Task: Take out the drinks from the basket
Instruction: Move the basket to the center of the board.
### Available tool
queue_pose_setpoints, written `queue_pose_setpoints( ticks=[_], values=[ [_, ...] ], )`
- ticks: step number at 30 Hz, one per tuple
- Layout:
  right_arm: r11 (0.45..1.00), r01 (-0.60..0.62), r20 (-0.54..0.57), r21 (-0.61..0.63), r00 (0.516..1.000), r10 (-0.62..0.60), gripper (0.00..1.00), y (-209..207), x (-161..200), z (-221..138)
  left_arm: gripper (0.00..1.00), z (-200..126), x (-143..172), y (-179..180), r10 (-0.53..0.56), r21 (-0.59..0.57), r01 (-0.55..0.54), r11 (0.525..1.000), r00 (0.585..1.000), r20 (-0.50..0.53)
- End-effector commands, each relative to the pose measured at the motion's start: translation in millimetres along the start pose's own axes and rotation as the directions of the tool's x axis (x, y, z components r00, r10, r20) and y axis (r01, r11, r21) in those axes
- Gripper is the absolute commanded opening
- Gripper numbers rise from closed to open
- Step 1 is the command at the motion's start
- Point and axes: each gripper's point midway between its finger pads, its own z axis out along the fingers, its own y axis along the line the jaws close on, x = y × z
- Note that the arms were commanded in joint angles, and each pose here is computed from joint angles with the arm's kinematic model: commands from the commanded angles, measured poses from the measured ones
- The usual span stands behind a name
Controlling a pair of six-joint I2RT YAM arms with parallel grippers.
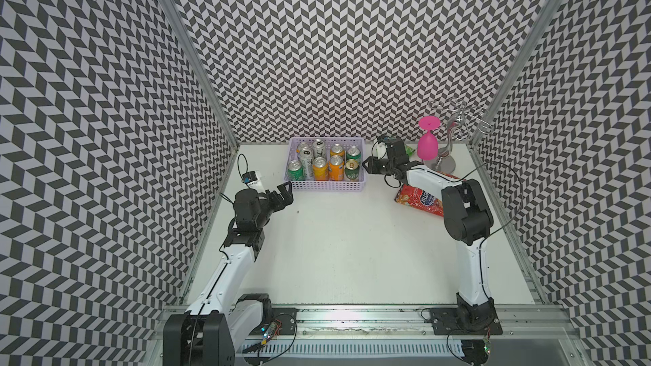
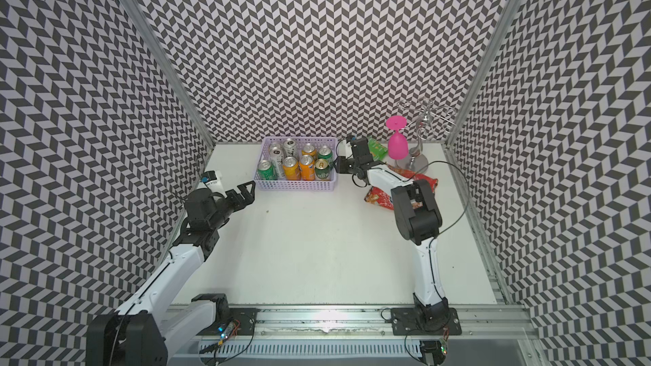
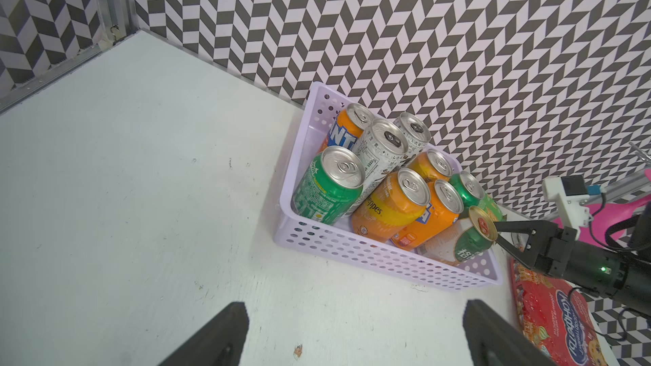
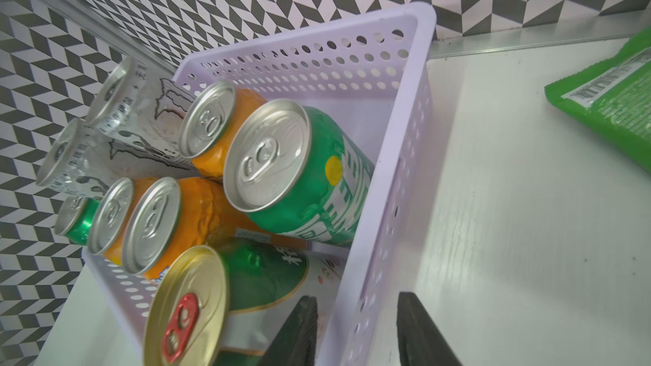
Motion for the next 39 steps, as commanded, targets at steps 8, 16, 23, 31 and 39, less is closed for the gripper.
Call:
queue_pose_setpoints(
  ticks=[8, 16, 23, 31, 39],
  values=[
    [0.998, -0.026, -0.019, -0.051, 1.0, 0.025, 0.29, 3.4, 5.5, 25.3, 0.99, -2.9, -15.5, -6.7, 0.019, 0.02, -0.02, 1.0, 0.999, 0.039],
    [1.0, -0.028, -0.016, 0.012, 0.999, 0.028, 0.0, -7.4, 9.0, 17.6, 0.99, -3.4, -15.6, -5.2, 0.019, 0.013, -0.02, 1.0, 0.999, 0.041],
    [0.997, -0.013, 0.021, 0.069, 1.0, 0.012, 0.0, -14.8, 3.7, -13.3, 0.99, -3.0, -14.9, -4.1, 0.017, 0.01, -0.017, 1.0, 0.999, 0.041],
    [0.992, -0.024, 0.017, 0.12, 1.0, 0.022, 0.0, -42.5, 17.8, -45.8, 0.99, -3.1, -15.9, -5.9, 0.016, 0.017, -0.017, 1.0, 0.999, 0.043],
    [0.987, 0.005, -0.029, 0.163, 1.0, 0.0, 0.0, -75.4, 43.4, -76.9, 0.99, -0.2, -16.7, -19.4, 0.025, 0.087, -0.028, 0.996, 0.999, 0.028]
  ],
)
